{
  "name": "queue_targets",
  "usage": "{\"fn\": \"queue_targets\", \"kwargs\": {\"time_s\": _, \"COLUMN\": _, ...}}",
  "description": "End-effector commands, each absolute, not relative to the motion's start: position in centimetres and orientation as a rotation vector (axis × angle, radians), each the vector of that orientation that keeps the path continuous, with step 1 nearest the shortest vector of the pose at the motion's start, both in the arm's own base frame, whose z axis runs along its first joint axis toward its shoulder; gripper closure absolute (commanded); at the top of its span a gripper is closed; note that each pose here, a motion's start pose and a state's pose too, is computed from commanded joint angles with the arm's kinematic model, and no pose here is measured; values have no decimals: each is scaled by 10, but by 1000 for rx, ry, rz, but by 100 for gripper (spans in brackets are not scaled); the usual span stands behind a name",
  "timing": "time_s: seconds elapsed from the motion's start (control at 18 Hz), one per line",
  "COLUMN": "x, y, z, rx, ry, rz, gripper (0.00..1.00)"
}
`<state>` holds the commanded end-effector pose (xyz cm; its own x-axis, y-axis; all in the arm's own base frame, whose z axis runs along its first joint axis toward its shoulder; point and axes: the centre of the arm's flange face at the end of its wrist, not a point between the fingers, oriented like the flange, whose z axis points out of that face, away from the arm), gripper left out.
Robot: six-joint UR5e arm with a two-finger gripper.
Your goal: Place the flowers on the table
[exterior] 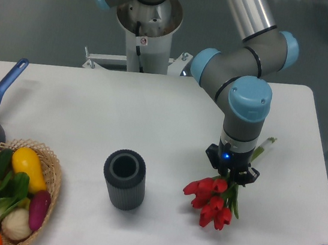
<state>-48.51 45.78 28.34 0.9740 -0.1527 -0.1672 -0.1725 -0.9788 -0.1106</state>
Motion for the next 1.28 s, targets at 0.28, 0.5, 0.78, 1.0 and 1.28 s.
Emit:
{"fn": "queue_targets", "kwargs": {"time_s": 0.28, "x": -484, "y": 457, "z": 282, "rx": -2999, "ry": 248, "rz": 235, "gripper": 0}}
{"fn": "queue_targets", "kwargs": {"time_s": 0.5, "x": -493, "y": 446, "z": 287, "rx": -3004, "ry": 215, "rz": 252, "gripper": 0}}
{"fn": "queue_targets", "kwargs": {"time_s": 0.78, "x": -512, "y": 427, "z": 300, "rx": -3018, "ry": 129, "rz": 336, "gripper": 0}}
{"fn": "queue_targets", "kwargs": {"time_s": 1.0, "x": -523, "y": 422, "z": 312, "rx": -3007, "ry": 126, "rz": 374, "gripper": 0}}
{"fn": "queue_targets", "kwargs": {"time_s": 1.28, "x": -539, "y": 408, "z": 322, "rx": -3002, "ry": 81, "rz": 402, "gripper": 0}}
